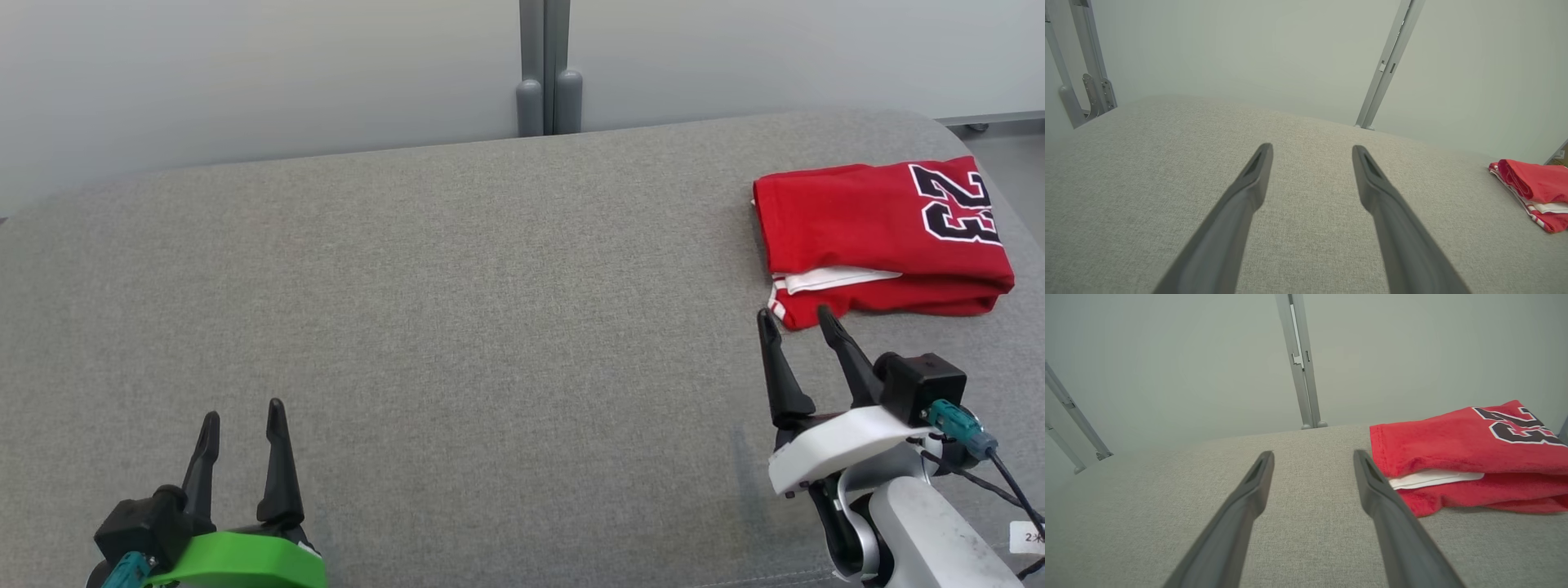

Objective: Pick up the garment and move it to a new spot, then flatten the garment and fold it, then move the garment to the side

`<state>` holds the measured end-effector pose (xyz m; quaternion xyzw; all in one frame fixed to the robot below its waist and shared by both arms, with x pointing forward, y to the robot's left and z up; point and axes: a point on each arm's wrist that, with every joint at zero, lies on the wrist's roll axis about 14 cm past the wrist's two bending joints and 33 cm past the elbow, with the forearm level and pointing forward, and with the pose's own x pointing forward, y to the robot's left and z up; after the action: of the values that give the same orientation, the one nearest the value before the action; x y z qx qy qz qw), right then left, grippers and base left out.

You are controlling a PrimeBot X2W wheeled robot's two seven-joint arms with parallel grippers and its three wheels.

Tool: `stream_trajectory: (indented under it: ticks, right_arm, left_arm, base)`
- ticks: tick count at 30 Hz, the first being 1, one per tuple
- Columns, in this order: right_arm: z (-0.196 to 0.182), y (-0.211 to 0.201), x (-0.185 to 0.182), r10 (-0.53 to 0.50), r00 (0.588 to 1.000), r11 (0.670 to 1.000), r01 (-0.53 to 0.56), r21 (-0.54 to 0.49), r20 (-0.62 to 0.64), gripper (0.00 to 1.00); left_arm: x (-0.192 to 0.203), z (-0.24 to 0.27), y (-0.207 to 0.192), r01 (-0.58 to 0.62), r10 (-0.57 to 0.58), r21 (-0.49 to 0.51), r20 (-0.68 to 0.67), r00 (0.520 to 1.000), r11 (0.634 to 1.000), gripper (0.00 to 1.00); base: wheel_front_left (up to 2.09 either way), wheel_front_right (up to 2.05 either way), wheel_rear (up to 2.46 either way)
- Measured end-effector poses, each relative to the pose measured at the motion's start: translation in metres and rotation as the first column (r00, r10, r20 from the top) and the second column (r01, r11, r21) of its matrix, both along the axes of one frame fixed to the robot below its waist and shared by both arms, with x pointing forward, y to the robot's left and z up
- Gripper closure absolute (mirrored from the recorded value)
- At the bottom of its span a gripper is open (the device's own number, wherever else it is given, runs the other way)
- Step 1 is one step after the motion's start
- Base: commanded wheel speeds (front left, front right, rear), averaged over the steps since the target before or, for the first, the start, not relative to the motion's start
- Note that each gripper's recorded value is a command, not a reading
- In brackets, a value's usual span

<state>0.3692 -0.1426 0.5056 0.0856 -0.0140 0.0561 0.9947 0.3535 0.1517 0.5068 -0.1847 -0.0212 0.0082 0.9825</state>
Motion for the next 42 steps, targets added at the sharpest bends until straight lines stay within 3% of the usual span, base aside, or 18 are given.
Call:
stream_trajectory:
  ticks: [42]
  right_arm:
    - [0.006,0.020,-0.014,0.006,0.999,1.000,-0.005,-0.010,0.037,0.00]
  left_arm:
    - [-0.002,-0.003,0.000,-0.014,0.014,0.027,-0.005,1.000,1.000,0.00]
  base:
    - [0.00,0.00,0.00]
